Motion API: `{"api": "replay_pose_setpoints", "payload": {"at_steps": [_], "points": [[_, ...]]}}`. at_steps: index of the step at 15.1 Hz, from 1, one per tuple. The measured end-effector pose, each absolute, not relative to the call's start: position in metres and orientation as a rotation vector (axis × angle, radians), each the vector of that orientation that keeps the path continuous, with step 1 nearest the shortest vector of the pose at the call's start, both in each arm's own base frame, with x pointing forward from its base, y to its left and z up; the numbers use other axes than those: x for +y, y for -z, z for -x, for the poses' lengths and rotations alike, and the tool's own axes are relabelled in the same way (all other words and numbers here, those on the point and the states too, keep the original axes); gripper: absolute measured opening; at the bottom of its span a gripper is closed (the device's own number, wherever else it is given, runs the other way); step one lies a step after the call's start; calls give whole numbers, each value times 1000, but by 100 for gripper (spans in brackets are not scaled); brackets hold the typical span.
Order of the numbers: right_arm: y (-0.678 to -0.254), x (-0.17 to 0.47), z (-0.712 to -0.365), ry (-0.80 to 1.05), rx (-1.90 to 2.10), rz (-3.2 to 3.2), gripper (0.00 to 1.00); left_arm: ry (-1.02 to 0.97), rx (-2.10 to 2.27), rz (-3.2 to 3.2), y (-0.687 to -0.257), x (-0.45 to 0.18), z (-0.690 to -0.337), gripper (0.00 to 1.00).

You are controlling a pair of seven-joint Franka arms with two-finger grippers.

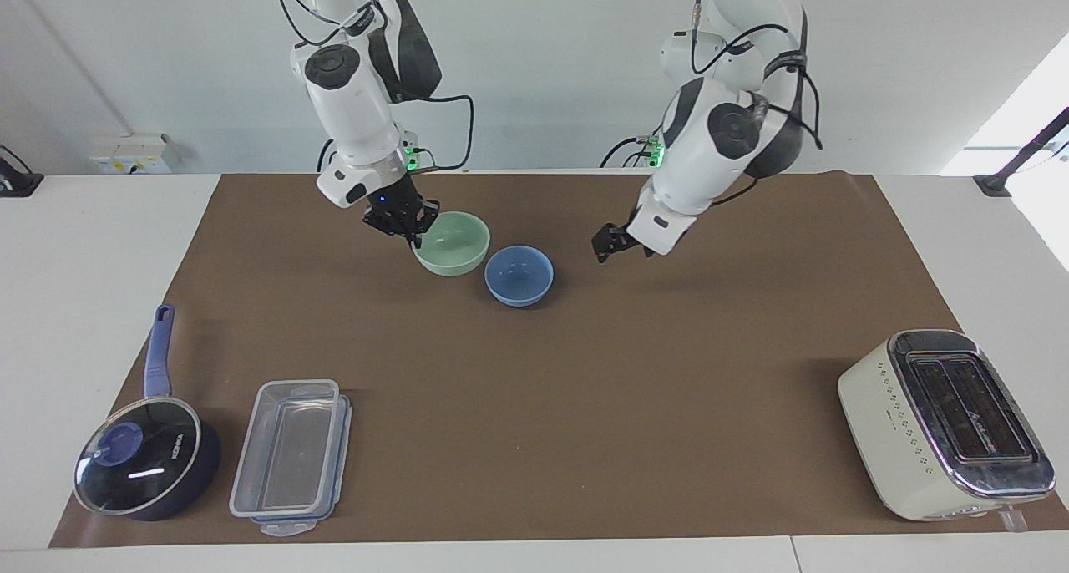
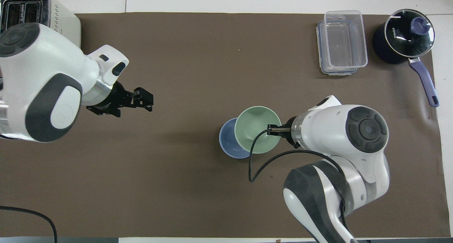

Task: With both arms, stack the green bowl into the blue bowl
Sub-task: 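Lower the green bowl into the blue bowl with the right gripper while the left retracts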

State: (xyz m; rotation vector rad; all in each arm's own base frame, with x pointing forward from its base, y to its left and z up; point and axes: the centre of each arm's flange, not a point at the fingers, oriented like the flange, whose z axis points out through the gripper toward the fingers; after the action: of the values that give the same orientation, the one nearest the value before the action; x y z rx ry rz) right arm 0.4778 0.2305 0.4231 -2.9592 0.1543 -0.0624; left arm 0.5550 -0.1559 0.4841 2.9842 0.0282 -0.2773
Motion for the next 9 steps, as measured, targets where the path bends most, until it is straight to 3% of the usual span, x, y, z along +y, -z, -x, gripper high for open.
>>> {"api": "replay_pose_setpoints", "payload": {"at_steps": [4, 9], "points": [[-392, 241, -484, 12, 148, 2979, 4, 273, -100, -3032, -517, -79, -552, 100], [-384, 255, -480, -71, 193, 2926, 4, 304, -153, -3069, -587, -69, -535, 100]]}}
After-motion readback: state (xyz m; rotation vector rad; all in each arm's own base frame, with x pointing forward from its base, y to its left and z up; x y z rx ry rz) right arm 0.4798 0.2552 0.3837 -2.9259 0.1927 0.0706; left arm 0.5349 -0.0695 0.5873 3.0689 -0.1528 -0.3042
